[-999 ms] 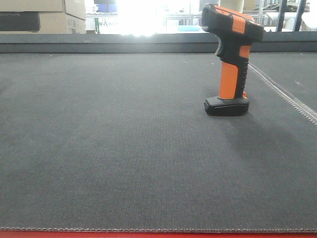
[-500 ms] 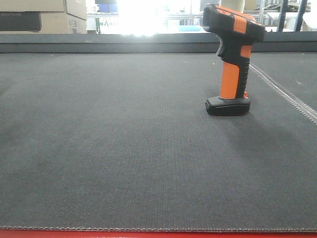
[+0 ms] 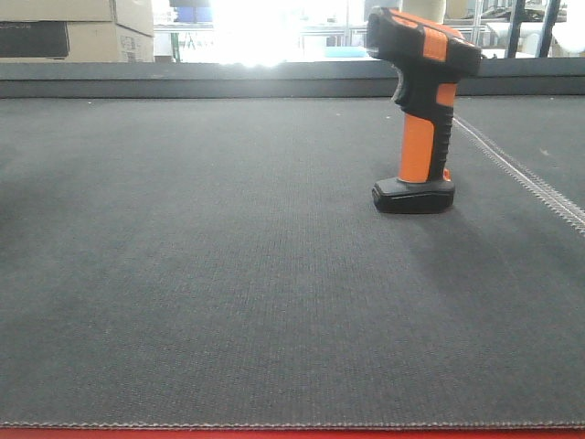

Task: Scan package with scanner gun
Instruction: 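Lower the left gripper down over the tan cardboard box, then close the left gripper on the box and lift it off the belt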

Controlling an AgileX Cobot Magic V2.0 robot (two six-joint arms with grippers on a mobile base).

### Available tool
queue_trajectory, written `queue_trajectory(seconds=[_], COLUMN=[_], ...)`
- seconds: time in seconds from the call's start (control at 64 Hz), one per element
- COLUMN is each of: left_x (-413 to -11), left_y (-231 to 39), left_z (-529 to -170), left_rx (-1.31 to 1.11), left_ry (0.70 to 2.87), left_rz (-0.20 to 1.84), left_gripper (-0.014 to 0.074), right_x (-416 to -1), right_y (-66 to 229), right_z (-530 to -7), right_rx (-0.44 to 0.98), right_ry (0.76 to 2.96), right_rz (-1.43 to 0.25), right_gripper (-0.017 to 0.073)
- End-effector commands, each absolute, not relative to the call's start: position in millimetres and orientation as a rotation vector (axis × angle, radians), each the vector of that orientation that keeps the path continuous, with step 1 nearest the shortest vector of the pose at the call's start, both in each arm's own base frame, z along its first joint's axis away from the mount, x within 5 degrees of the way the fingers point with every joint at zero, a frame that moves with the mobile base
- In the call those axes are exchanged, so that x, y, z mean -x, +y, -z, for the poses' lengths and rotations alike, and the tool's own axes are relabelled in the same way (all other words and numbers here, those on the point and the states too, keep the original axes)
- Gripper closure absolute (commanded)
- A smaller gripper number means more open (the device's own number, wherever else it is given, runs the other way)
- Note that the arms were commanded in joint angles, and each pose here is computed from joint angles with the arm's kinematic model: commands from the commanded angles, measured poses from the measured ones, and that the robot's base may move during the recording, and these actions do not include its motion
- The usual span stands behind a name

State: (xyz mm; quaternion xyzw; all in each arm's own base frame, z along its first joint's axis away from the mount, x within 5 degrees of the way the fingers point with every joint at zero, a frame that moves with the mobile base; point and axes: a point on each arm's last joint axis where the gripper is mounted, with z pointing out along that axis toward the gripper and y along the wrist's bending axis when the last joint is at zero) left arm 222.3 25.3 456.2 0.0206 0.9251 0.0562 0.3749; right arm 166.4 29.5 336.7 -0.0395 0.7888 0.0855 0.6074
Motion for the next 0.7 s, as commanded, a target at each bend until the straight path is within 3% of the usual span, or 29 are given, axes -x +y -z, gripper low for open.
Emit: queue_trajectory(seconds=[0.0, 0.359, 0.687], left_x=[-238.8, -299.0, -338.8], left_y=[36.2, 112.6, 120.3], left_z=[-459.9, -415.4, -365.4], left_rx=[-0.064, -0.035, -0.096], left_ry=[2.381, 2.554, 2.669], left_rz=[-0.135, -0.238, -0.079], left_gripper=[0.0054, 0.0054, 0.0056], right_x=[-167.5, -167.5, -167.0], right_y=[31.7, 33.9, 36.3], right_z=[-341.6, -343.5, -343.7], right_rx=[0.109, 0.118, 0.130], right_ry=[1.788, 1.766, 1.763], right_rz=[-0.198, -0.208, -0.218], right_gripper=[-0.0009, -0.0009, -0.0009])
